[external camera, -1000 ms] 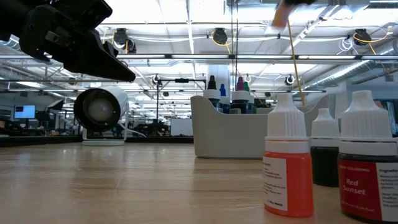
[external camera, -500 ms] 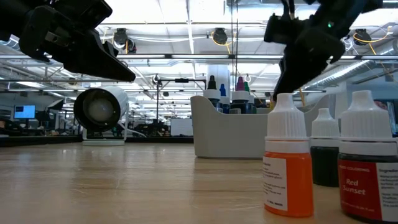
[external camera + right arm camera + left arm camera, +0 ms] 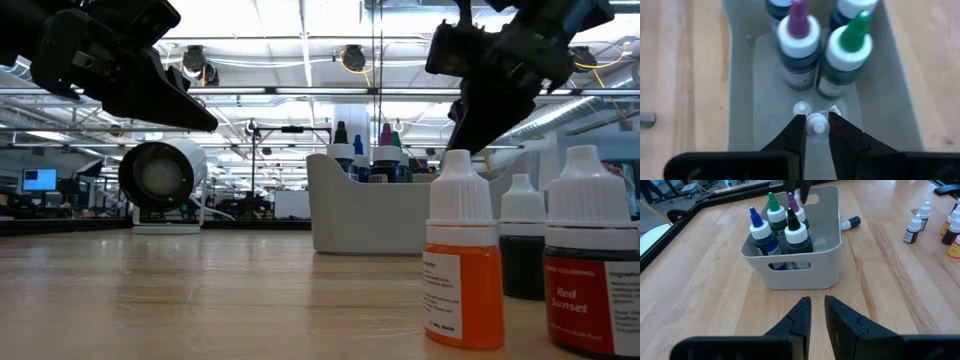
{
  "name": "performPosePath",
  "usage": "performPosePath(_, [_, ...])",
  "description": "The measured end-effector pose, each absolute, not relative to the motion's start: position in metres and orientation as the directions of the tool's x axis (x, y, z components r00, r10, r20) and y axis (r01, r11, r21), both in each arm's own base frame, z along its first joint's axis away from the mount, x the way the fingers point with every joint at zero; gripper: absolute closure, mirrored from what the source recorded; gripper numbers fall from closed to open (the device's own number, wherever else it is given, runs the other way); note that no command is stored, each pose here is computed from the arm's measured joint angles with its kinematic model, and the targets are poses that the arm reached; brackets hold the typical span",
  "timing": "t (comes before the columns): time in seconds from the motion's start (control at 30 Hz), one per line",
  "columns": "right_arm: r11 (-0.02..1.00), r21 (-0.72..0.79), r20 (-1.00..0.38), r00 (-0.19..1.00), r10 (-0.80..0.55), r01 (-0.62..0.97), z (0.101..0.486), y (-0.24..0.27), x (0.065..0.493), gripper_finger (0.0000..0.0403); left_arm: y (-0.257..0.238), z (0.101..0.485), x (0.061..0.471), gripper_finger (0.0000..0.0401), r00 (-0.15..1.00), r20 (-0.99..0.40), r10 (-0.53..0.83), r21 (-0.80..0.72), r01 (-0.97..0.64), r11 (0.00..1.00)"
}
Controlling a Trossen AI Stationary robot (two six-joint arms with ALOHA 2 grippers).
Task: Pick & Place food coloring
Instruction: Put the orange food coloring bottle into the gray bin
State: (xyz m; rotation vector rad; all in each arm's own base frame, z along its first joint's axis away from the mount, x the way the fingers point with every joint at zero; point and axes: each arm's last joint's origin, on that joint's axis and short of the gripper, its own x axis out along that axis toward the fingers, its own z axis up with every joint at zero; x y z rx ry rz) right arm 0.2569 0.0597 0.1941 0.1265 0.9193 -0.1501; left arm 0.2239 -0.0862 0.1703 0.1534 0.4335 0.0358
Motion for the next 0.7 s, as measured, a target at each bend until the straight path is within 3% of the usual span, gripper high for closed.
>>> performPosePath(0.7, [0.987, 0.042, -0.825, 0.562, -0.053, 0.155, 0.184, 0.076, 0.245, 0.0353, -0.086, 0.17, 0.224, 0.0339, 0.907, -0.416, 0.068, 0.154, -0.003, 0.988])
